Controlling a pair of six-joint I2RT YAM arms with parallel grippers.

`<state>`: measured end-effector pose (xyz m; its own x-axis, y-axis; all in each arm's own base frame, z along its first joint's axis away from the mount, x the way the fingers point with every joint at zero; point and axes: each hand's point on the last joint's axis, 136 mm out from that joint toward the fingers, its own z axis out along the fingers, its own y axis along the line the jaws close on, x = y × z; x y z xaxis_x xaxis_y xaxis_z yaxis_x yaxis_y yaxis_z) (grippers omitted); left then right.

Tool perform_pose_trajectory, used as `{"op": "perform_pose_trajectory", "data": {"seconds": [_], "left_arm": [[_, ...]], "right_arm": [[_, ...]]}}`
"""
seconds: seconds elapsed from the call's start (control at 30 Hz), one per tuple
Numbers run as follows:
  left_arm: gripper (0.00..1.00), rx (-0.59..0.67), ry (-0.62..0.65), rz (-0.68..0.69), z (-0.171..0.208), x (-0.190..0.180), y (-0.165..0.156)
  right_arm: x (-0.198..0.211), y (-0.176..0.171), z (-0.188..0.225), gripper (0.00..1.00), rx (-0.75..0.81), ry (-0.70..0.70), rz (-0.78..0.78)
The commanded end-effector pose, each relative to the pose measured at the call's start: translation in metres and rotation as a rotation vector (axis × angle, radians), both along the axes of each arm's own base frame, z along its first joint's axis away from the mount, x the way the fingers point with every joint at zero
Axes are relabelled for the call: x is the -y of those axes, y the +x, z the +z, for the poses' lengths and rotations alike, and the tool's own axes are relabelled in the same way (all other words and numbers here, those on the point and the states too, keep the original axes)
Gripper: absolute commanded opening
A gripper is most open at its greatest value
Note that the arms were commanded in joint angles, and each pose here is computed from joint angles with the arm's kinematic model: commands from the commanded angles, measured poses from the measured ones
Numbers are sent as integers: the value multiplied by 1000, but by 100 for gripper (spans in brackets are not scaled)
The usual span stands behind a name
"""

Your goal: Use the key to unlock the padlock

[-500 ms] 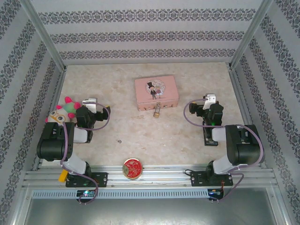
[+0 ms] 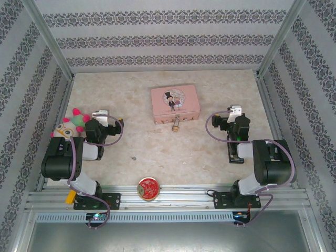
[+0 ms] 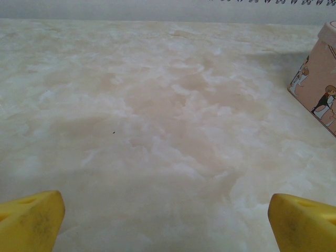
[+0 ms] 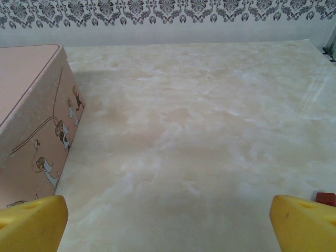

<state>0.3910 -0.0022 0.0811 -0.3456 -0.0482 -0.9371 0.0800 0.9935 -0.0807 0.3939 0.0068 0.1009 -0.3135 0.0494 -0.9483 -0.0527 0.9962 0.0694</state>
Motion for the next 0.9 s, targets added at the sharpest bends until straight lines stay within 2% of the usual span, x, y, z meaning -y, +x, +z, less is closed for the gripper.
{"op": "perform_pose_trajectory", "data": {"seconds": [0.0,0.87], "left_arm": [[99,38,11,-14,10,-1,6],[99,47,8,-1,11,-2,4]], "right_arm": [[2,4,6,98,24,-2,-11],[3,4,7,98,24,-7,-19]]}}
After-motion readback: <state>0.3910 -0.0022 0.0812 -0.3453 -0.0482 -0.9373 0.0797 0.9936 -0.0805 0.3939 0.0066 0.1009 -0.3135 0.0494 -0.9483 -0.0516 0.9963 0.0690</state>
